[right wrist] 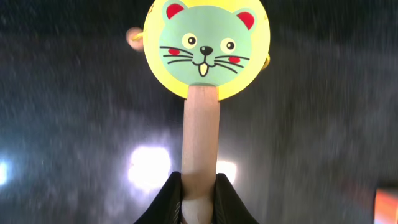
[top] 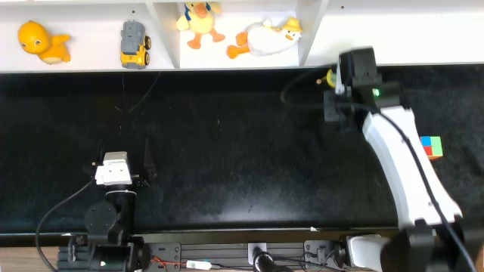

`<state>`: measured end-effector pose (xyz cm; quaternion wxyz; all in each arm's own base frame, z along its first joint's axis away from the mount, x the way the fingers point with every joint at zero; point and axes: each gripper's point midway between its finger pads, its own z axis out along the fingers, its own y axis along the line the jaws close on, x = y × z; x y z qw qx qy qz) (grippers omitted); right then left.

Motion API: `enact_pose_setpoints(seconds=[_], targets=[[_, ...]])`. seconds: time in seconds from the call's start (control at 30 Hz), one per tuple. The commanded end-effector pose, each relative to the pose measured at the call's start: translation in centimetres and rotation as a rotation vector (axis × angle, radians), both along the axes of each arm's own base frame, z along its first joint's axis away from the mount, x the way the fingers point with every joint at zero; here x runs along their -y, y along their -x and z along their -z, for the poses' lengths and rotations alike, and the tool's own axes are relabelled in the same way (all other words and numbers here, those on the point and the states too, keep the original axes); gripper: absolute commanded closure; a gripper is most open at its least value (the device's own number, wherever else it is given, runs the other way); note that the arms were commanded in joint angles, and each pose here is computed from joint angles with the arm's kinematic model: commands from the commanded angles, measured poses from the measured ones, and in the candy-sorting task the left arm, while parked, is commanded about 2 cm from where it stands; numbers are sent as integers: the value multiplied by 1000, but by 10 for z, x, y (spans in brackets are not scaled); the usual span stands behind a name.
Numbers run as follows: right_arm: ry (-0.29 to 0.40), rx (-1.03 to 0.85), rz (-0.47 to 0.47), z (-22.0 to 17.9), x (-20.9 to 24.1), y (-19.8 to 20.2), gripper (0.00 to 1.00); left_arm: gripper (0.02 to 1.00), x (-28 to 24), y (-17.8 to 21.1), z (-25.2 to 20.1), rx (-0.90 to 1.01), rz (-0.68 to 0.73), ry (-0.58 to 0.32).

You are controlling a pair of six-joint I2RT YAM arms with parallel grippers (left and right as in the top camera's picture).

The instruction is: Store Toys

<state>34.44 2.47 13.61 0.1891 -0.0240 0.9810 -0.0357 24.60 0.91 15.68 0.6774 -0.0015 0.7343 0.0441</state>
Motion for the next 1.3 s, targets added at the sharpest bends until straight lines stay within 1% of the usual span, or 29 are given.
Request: enact_pose_setpoints(seconds=[0.03,0.1,0.17,0.3,0.43,0.7,0.77,0.8,0.93,1.0,1.03,1.13,1.23,1.3], targets=[[83,38,-82,-14,3,-49,932,25,1,0,-1,7,4,3],[93,64,-108,-19,0,-72,932,20,1,0,-1,7,4,3],[100,78,-114,-20,-1,-85,928,20,1,0,-1,7,4,3],[134,114,-95,-18,3,-112,923,20,1,0,-1,7,4,3],[134,159,-89,-13,1,-132,923,20,1,0,-1,7,4,3],[111,177,-94,-4,-3,-144,901,20,1,0,-1,7,4,3],[103,206,-91,-8,-4,-150,796,20,1,0,-1,7,4,3],[102,211,-90,-8,-4,-151,746,20,1,0,-1,7,4,3],[91,209,-88,-8,-5,-150,684,20,1,0,-1,7,4,3],[71,205,-100,-8,-10,-149,638,23,1,0,-1,7,4,3],[55,201,-109,-8,-13,-147,595,25,1,0,-1,7,4,3],[24,183,-128,-14,-23,-136,586,20,1,0,-1,7,4,3],[35,146,-153,-24,-32,-111,586,20,1,0,-1,7,4,3],[60,112,-163,-26,-33,-88,557,23,1,0,-1,7,4,3]])
